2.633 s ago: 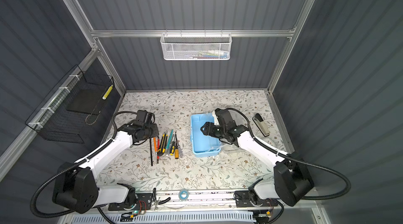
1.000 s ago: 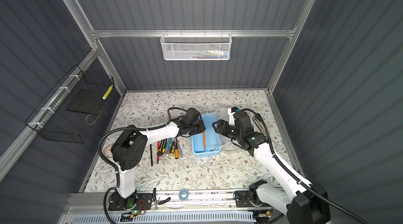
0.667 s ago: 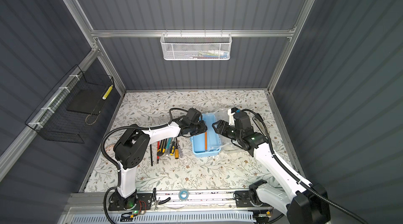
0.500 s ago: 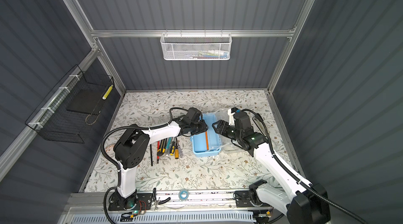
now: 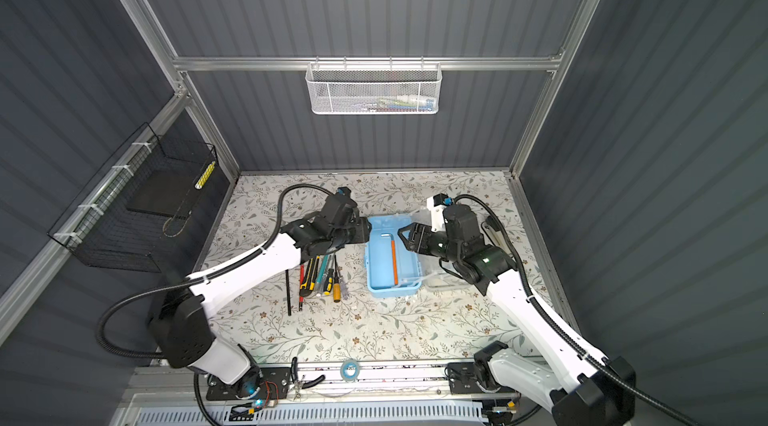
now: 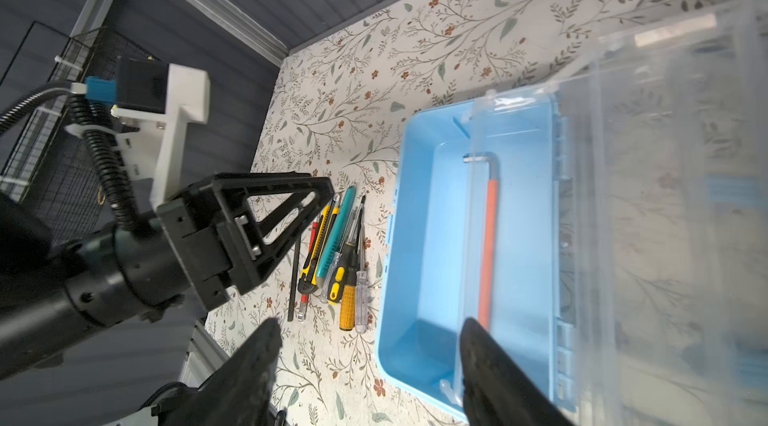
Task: Pack the tool kit
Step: 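Open the left gripper to drop the orange hex key into the box, then lower the left gripper onto the black hex key and grasp it, then lift the black hex key with the left gripper and carry it over the box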
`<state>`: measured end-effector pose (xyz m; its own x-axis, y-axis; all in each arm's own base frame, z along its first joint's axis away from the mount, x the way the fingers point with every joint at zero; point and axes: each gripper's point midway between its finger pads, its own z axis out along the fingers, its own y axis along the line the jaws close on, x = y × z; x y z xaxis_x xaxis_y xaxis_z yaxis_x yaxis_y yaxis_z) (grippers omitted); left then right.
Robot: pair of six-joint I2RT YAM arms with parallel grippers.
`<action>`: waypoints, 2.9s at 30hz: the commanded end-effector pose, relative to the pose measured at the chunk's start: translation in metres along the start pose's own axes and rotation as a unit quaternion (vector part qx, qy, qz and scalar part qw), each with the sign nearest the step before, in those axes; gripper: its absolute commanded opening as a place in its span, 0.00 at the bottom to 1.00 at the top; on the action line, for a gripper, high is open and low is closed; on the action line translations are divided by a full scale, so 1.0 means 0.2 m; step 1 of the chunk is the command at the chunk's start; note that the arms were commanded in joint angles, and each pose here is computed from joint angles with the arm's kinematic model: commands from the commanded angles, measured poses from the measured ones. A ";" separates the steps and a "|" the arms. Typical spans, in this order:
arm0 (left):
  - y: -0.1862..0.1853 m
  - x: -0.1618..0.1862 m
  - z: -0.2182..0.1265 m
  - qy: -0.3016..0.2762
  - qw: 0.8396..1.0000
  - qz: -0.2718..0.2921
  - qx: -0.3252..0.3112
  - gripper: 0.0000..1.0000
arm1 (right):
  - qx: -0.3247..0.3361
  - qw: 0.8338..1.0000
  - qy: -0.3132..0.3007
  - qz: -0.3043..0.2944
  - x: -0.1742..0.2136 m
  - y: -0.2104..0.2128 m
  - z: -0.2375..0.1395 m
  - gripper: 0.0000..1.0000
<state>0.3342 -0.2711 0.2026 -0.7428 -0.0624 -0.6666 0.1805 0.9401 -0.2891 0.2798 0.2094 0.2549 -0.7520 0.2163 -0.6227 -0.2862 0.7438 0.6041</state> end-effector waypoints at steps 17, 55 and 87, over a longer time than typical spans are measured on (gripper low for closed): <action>0.95 0.63 -0.20 0.114 0.968 -0.071 -0.212 0.41 | 0.050 0.979 0.182 -0.078 0.58 0.16 0.45 0.64; 1.24 0.78 0.12 0.198 0.947 -0.139 -0.209 0.09 | 0.055 0.973 0.221 -0.038 0.66 0.04 0.70 0.66; 0.10 -0.08 -0.06 0.004 0.996 -0.073 0.057 0.00 | 0.021 0.997 0.064 0.020 0.19 0.02 0.30 0.66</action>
<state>0.3267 -0.2218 0.1937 -0.8036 -0.1603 -0.5732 0.1073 0.9083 -0.4043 0.2849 0.2735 0.2012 -0.8484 0.1622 -0.5039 -0.2443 0.7245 0.6446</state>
